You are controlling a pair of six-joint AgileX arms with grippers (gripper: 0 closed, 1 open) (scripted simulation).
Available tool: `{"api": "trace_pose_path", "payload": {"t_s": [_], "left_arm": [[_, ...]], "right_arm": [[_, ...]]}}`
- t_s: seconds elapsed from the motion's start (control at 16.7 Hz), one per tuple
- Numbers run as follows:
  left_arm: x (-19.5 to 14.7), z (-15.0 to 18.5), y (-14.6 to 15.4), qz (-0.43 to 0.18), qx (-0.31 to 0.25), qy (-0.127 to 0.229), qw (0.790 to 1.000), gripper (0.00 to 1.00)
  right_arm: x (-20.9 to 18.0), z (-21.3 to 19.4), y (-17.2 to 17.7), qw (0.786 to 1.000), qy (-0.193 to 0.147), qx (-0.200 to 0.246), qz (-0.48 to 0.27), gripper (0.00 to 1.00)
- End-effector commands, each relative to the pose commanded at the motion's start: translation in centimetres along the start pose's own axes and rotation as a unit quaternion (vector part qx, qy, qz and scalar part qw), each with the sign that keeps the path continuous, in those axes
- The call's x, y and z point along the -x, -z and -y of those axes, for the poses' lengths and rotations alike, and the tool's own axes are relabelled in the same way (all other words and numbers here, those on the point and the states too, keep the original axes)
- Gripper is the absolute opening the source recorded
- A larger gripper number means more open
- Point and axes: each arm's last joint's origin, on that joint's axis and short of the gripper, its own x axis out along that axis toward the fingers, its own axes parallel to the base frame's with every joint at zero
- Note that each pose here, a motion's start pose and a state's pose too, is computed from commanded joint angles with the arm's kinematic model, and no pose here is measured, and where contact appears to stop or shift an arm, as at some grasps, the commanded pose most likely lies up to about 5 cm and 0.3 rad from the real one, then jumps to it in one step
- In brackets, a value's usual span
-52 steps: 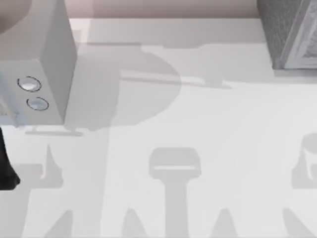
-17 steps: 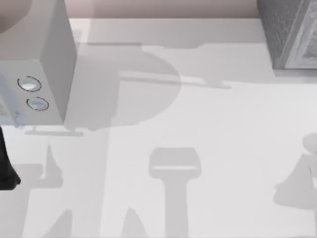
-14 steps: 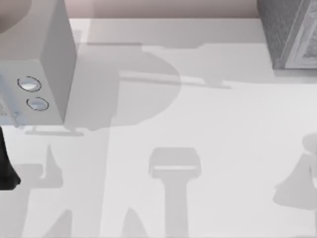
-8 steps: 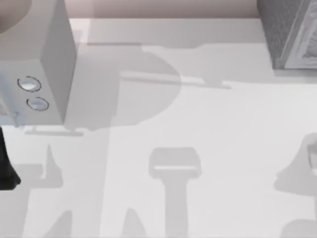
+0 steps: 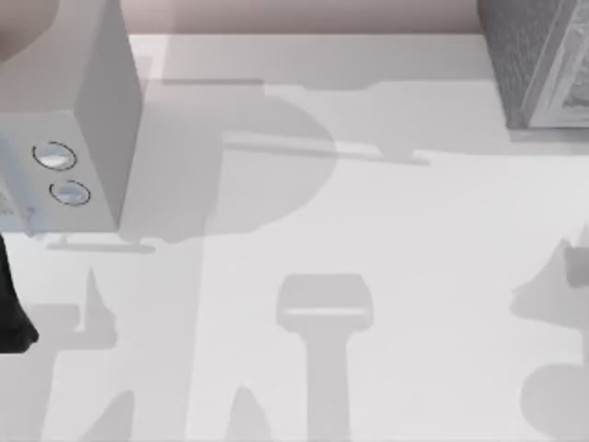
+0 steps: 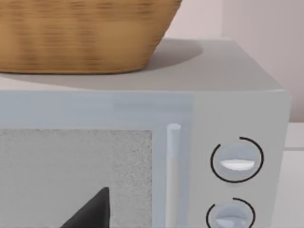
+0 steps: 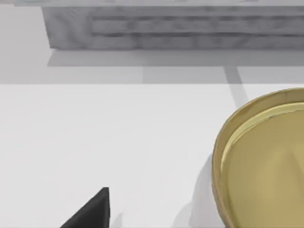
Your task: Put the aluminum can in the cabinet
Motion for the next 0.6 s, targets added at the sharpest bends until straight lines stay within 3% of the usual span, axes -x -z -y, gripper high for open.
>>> {"api": "trace_pose_path", "payload": {"t_s": [0.06,0.6], "left_arm": [[0.00,0.00,0.00,0.000,0.000,0.000,1.000,1.00],[0.00,0.00,0.00,0.000,0.000,0.000,1.000,1.00]], "right_arm": [[0.00,0.00,0.00,1.000,0.000,0.000,0.000,1.00],[0.00,0.00,0.00,1.000,0.000,0.000,0.000,0.32]]}}
